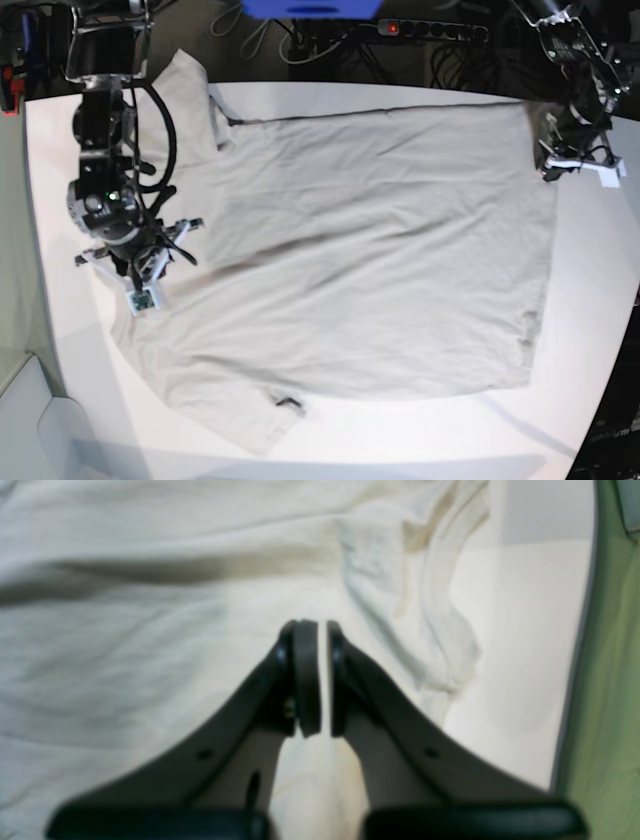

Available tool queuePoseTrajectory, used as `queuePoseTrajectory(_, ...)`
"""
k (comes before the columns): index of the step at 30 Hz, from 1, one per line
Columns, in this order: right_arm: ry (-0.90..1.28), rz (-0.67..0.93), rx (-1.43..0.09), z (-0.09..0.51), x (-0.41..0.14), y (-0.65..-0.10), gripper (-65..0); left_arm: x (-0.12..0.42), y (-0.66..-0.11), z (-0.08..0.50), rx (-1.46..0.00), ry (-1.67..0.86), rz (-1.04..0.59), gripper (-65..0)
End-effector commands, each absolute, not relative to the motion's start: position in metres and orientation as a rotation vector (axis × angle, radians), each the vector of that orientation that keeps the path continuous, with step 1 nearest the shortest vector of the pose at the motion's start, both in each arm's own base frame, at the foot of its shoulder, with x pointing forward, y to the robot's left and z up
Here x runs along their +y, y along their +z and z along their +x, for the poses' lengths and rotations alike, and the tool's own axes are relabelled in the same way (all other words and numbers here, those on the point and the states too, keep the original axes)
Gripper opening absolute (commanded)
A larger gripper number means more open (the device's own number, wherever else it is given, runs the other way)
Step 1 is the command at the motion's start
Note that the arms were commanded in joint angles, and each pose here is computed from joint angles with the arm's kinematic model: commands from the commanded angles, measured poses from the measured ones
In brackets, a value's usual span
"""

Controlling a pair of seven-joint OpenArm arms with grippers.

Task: Layout the t-shirt on the table in an organized manner, then fold the t-shirt properly
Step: 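Drag the t-shirt hem outward with the right gripper to square it, then release the t-shirt and lift both grippers away from it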

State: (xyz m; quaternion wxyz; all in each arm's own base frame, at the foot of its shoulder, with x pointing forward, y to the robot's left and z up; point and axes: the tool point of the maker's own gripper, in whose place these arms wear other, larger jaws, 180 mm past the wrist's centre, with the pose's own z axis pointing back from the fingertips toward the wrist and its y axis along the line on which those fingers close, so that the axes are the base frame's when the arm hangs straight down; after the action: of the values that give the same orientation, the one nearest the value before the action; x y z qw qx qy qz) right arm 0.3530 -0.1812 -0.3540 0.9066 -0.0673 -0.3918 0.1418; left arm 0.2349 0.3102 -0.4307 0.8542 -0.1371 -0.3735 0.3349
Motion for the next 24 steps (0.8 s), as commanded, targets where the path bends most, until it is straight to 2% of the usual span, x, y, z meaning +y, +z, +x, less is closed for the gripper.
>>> queuePoseTrajectory(1, 0.296, -0.146, -0.869, 0.362, -0.182, -0.337, -62.8, 0.324, -0.422, 0.244, -0.823, 0.696, -0.262, -64.9)
queuePoseTrajectory(6, 0.306, -0.152, -0.877, 0.354, -0.181, -0.334, -62.8, 0.338, -0.432, 0.262, -0.790, 0.702, -0.239, -64.9)
queuePoseTrajectory(13, 0.256, -0.179, -0.877, 0.347, -0.200, -0.332, -62.8, 0.352, -0.420, 0.294, -0.827, 0.710, -0.257, -64.9)
queuePoseTrajectory(24, 0.259, -0.198, -0.849, 0.338, -0.210, -0.338, -62.8, 0.388, -0.394, 0.303, -0.893, 0.697, -0.198, -64.9)
